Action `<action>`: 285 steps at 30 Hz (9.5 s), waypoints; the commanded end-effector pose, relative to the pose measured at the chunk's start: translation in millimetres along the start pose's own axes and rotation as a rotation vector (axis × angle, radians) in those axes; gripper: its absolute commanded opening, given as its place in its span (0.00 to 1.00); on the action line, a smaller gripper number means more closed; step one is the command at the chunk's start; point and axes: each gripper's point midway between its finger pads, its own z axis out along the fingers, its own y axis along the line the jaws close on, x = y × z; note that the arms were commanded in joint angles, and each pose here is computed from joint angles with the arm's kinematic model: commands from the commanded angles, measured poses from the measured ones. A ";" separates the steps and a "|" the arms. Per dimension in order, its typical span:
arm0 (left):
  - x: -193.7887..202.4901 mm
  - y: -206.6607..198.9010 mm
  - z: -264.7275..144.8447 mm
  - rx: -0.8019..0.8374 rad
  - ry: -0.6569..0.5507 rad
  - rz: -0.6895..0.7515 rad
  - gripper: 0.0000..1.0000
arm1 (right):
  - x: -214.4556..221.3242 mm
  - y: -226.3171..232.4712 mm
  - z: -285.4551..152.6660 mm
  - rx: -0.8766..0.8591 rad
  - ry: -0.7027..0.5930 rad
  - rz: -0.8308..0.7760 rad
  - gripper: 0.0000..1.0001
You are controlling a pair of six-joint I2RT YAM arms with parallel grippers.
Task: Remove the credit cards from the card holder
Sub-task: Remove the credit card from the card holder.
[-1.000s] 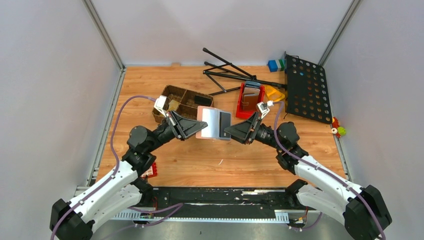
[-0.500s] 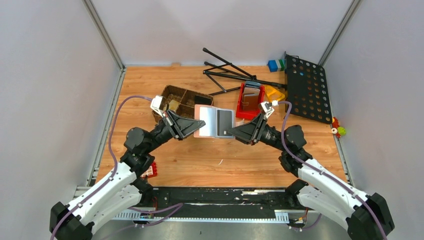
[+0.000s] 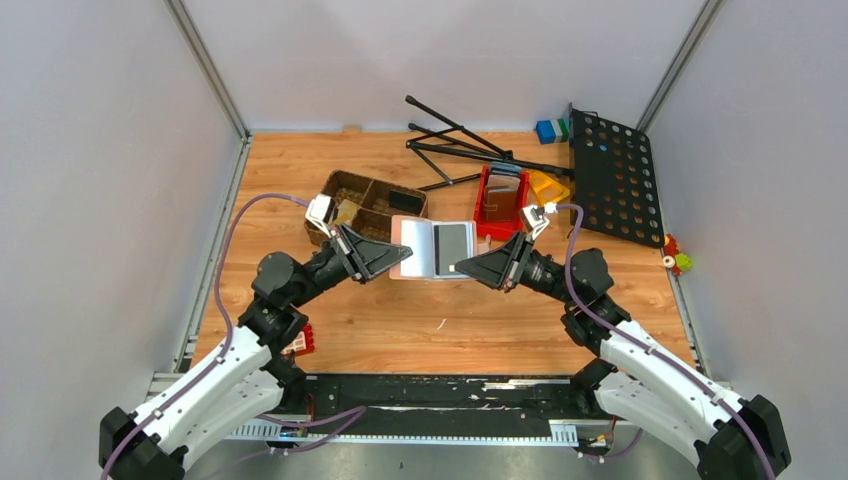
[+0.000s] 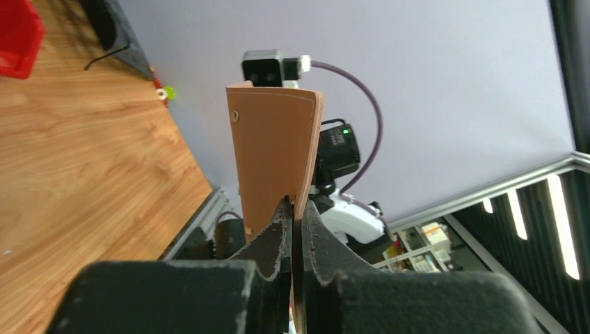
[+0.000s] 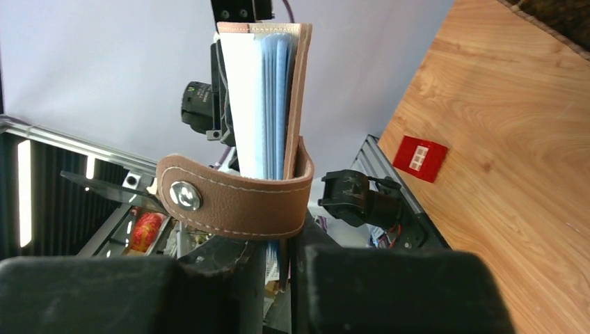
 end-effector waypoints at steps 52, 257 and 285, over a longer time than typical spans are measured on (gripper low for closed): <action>50.7 71.0 8.9 -0.286 0.143 0.087 0.25 | 26.1 -14.5 7.6 0.004 0.164 -0.204 0.00; 84.4 87.4 32.5 -0.155 0.201 0.267 0.55 | 26.8 -75.5 -16.1 0.321 0.024 -0.341 0.00; 84.3 123.2 9.3 -0.305 0.176 0.181 0.41 | 30.2 -64.9 -18.0 0.287 0.016 -0.273 0.00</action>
